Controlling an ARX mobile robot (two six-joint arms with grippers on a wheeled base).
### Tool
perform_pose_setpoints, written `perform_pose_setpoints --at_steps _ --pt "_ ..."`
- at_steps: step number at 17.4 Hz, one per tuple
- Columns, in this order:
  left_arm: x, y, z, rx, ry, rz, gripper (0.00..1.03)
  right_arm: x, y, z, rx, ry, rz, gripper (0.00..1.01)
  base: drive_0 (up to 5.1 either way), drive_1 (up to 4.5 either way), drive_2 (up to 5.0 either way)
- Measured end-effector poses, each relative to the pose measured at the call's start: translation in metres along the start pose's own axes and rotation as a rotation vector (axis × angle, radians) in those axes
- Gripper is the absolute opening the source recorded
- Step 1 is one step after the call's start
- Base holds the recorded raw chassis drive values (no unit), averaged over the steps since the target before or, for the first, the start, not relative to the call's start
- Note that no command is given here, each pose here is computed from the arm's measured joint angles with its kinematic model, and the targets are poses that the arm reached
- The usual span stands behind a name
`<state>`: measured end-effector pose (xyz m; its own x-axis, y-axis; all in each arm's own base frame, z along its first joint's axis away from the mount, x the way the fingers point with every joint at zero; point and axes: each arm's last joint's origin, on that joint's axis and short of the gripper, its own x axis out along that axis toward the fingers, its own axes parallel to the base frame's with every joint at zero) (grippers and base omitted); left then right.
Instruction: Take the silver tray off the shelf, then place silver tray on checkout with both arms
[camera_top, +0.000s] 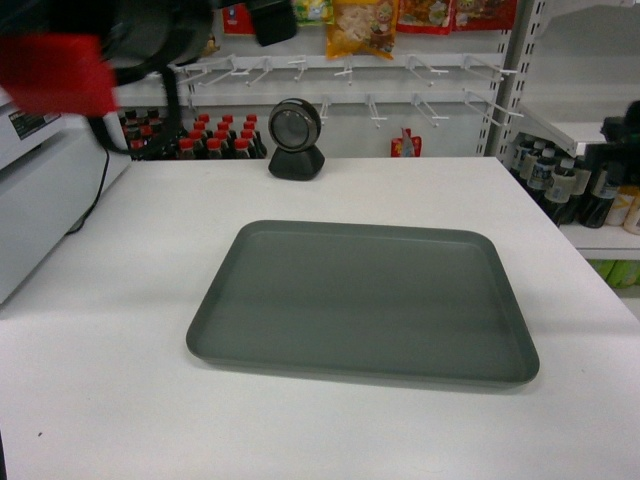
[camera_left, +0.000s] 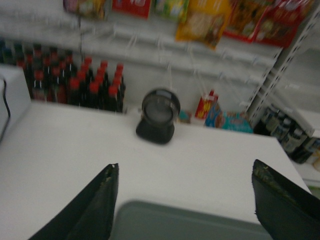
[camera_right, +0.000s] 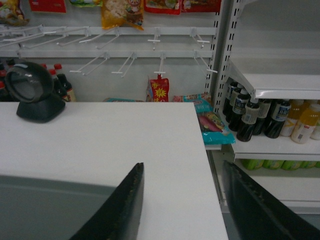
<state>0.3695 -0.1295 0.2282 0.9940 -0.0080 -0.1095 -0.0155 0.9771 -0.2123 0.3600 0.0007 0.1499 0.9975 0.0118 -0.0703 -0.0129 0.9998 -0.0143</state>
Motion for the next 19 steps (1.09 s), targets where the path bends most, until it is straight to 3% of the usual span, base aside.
perform_pose_setpoints --at_steps 1,3,5,7,8,9,11,13,16,19 --pt "-0.015 0.023 -0.015 0.063 -0.029 -0.009 0.67 -0.014 0.0 -0.002 0.001 -0.013 -0.002 0.4 0.0 0.0 0.0" --pt "-0.043 0.069 -0.049 0.169 -0.02 0.046 0.47 -0.046 0.0 0.011 0.004 -0.075 -0.012 0.19 0.0 0.0 0.0" --pt "-0.07 0.079 -0.041 0.178 -0.087 0.019 0.31 -0.069 0.0 0.016 0.006 -0.103 -0.011 0.03 0.0 0.0 0.0" --pt "-0.094 0.084 -0.026 0.179 -0.165 -0.022 0.15 -0.092 0.0 0.005 0.008 -0.06 -0.012 0.02 0.0 0.0 0.0" --pt "-0.106 0.091 -0.03 0.188 -0.157 -0.021 0.03 -0.105 0.0 0.0 0.008 -0.041 -0.013 0.02 0.0 0.0 0.0" --pt "-0.137 0.115 -0.051 0.202 -0.074 0.01 0.01 -0.135 0.001 0.005 0.008 -0.068 -0.012 0.02 0.0 0.0 0.0" --pt "-0.154 0.12 -0.047 0.191 -0.158 -0.007 0.01 -0.153 0.001 0.0 0.008 -0.048 -0.013 0.02 0.0 0.0 0.0" --pt "-0.169 0.129 -0.066 0.203 -0.055 -0.002 0.01 -0.169 0.001 0.0 0.008 -0.053 -0.013 0.02 0.0 0.0 0.0" --pt "-0.188 0.138 -0.056 0.198 -0.111 -0.01 0.01 -0.188 0.002 -0.001 0.008 -0.053 -0.012 0.02 0.0 0.0 0.0" --pt "-0.204 0.144 -0.061 0.197 -0.087 0.003 0.01 -0.203 0.002 -0.002 0.008 -0.053 -0.013 0.02 0.0 0.0 0.0"
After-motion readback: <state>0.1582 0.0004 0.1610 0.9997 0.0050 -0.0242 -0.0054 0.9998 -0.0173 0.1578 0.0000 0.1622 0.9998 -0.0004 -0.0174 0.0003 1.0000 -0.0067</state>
